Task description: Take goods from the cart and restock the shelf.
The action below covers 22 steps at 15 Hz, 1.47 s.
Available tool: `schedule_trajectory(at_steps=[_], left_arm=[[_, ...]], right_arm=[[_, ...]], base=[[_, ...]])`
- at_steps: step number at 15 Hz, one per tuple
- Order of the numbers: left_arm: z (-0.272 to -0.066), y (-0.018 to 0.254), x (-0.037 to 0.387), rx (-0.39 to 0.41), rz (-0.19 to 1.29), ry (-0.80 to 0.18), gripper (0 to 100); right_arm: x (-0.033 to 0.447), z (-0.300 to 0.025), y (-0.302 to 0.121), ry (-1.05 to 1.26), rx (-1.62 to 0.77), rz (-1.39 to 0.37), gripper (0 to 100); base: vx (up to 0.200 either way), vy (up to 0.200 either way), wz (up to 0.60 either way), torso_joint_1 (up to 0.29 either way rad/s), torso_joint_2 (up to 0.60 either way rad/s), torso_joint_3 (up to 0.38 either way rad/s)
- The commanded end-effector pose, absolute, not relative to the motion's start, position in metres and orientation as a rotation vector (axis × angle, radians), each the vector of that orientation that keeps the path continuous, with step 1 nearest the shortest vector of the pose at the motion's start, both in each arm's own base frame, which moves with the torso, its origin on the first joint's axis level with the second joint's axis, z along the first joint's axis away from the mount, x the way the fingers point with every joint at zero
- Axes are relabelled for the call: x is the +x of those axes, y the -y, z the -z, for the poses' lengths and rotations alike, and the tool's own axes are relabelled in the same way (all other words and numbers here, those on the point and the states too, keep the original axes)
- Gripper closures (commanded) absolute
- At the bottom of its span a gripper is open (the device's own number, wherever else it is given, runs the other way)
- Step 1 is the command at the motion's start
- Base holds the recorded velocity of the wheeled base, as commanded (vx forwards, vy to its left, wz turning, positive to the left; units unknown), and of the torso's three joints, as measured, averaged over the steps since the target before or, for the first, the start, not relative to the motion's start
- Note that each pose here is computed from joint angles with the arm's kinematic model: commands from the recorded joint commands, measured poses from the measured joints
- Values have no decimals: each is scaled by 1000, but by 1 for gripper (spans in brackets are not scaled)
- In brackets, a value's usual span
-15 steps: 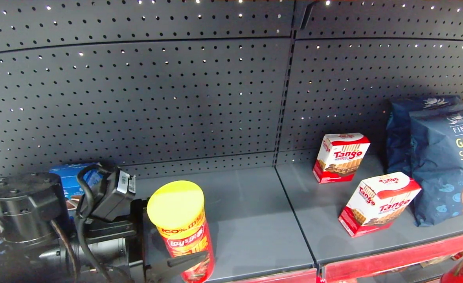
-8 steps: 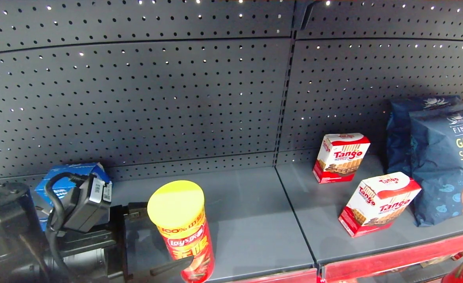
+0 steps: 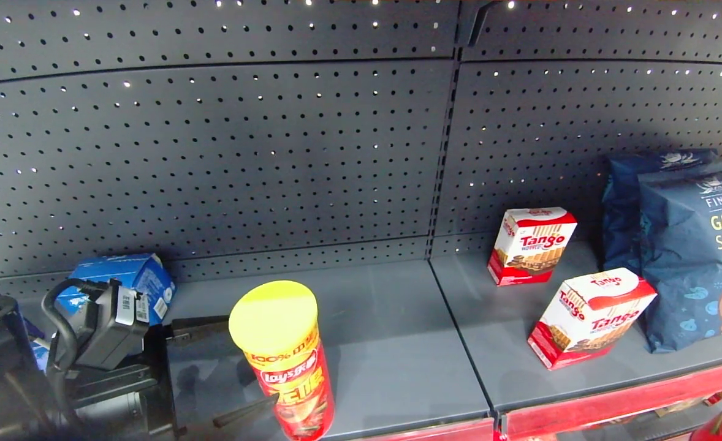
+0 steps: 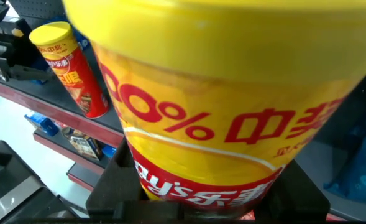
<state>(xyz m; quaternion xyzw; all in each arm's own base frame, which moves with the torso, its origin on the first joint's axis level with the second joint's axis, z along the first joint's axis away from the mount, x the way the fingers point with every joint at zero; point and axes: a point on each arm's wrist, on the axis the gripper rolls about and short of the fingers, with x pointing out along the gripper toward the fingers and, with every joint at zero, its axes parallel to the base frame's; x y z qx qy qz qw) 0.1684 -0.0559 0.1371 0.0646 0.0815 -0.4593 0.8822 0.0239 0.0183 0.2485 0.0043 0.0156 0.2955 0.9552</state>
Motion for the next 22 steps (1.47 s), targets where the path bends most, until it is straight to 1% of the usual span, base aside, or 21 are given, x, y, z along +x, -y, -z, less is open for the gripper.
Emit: schedule_trajectory(at_steps=[1,16,19,22], left_arm=[[-137,54,170,135,932,-175,0],[-135,47,175,131,885,-185,0],[-136,47,173,133,883,-178,0],[-142,46,169,140,881,-148,0]], right_arm=[[24,-248,-18,-33,8,-601,100],[22,-248,-17,-29,12,-598,100],[21,-248,-15,-24,15,-598,100],[21,-248,-15,-22,16,-598,100]], base=[[0,0,0,0,0,0],[0,0,0,0,0,0],[0,0,0,0,0,0],[0,0,0,0,0,0]])
